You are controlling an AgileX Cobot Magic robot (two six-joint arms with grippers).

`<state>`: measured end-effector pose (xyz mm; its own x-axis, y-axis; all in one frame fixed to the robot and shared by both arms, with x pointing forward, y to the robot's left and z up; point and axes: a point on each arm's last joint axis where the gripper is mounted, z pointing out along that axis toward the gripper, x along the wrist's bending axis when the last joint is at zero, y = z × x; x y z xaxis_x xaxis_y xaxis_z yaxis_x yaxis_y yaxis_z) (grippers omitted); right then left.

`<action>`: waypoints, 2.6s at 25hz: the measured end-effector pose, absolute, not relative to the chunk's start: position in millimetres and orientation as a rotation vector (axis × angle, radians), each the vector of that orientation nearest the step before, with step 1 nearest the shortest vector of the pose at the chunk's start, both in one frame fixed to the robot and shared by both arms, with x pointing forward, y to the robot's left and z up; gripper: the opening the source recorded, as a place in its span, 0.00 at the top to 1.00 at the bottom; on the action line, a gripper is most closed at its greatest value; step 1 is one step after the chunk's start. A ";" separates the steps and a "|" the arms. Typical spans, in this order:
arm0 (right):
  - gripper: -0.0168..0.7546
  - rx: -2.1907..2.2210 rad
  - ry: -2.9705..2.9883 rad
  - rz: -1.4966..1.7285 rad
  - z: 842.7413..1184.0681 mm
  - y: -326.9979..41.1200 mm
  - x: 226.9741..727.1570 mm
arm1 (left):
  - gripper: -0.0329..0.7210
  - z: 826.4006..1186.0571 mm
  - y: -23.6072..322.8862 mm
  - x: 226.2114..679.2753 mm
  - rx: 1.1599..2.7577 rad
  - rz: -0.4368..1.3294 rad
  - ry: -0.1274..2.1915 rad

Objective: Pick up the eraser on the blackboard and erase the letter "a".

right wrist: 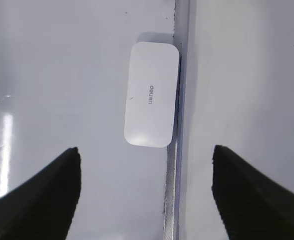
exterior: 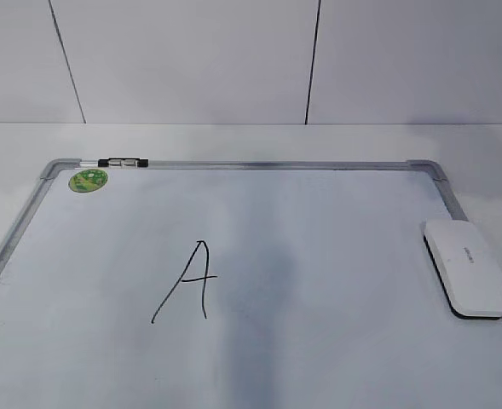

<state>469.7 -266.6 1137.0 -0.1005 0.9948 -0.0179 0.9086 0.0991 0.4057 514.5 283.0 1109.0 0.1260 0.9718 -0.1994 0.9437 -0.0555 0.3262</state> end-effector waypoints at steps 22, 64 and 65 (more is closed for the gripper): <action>0.21 1.721 1.935 0.704 1131.9 -289.9 307.9 | 0.31 1099.3 281.5 306.8 1.892 0.404 1.680; 0.21 1.610 1.854 0.631 1043.7 -306.4 267.2 | 0.38 1046.2 284.8 284.0 1.850 0.507 1.638; 0.21 1.615 1.834 0.632 1044.0 -307.1 265.7 | 0.38 1047.2 284.8 280.7 1.836 0.523 1.623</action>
<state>265.7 -307.1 1044.0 -0.0717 0.9889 -0.1300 0.6990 0.1428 0.7008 280.7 284.8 1047.2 0.1643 0.9804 -0.1086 0.7328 -0.0477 0.6788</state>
